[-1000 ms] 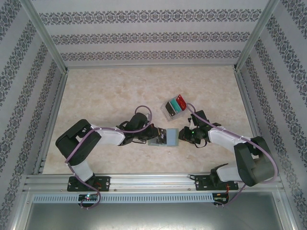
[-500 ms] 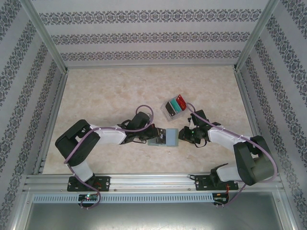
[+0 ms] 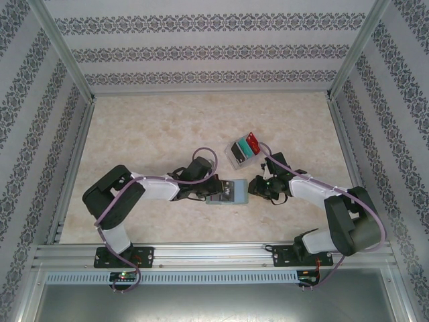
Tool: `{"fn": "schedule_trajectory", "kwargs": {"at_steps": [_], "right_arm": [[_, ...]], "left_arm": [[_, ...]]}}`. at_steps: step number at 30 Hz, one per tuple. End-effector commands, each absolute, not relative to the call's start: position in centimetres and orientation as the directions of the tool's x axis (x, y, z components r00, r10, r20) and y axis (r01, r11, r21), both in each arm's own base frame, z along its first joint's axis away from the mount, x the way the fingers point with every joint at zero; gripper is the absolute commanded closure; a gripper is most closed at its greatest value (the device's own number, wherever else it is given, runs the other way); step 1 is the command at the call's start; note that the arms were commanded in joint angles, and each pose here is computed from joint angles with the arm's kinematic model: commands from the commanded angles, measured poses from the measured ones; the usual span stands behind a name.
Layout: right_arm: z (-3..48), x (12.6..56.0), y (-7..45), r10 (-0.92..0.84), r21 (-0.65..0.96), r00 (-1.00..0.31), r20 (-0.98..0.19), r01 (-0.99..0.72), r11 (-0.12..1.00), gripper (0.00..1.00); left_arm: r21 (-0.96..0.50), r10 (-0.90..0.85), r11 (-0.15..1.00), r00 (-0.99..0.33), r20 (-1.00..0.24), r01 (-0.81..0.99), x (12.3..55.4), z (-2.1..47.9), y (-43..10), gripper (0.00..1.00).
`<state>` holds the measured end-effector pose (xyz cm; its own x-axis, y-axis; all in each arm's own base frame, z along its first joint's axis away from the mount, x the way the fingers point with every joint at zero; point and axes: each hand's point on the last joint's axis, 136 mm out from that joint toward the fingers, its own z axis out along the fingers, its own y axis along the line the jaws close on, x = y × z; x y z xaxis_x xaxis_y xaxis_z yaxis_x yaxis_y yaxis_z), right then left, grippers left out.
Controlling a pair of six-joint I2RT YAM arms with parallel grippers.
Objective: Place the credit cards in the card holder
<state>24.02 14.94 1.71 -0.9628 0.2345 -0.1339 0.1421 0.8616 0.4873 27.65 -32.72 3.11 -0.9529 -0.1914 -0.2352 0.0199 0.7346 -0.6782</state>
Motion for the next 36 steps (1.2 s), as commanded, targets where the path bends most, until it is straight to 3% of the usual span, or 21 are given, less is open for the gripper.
{"fn": "schedule_trajectory", "kwargs": {"at_steps": [1,21,30,36], "right_arm": [[0.1,23.0,14.7,0.217,0.444,-0.970,-0.109,0.148,0.884,0.70],[0.3,22.5,15.5,0.204,0.448,-0.972,-0.112,0.134,0.884,0.75],[0.7,22.9,14.5,0.205,0.403,-0.967,-0.150,0.130,0.906,0.73],[0.9,22.9,13.9,0.197,0.373,-0.967,-0.163,0.124,0.919,0.76]], "left_arm": [[-0.675,-0.157,0.738,-0.967,-0.201,0.020,26.5,1.9,-33.8,1.00],[-0.758,-0.280,0.647,-0.951,-0.128,-0.089,27.2,2.3,-38.0,0.94],[-0.660,-0.267,0.750,-0.930,-0.253,-0.036,27.0,4.9,-34.8,0.47],[-0.585,-0.255,0.811,-0.904,-0.344,-0.005,27.1,7.6,-31.7,0.35]]}}
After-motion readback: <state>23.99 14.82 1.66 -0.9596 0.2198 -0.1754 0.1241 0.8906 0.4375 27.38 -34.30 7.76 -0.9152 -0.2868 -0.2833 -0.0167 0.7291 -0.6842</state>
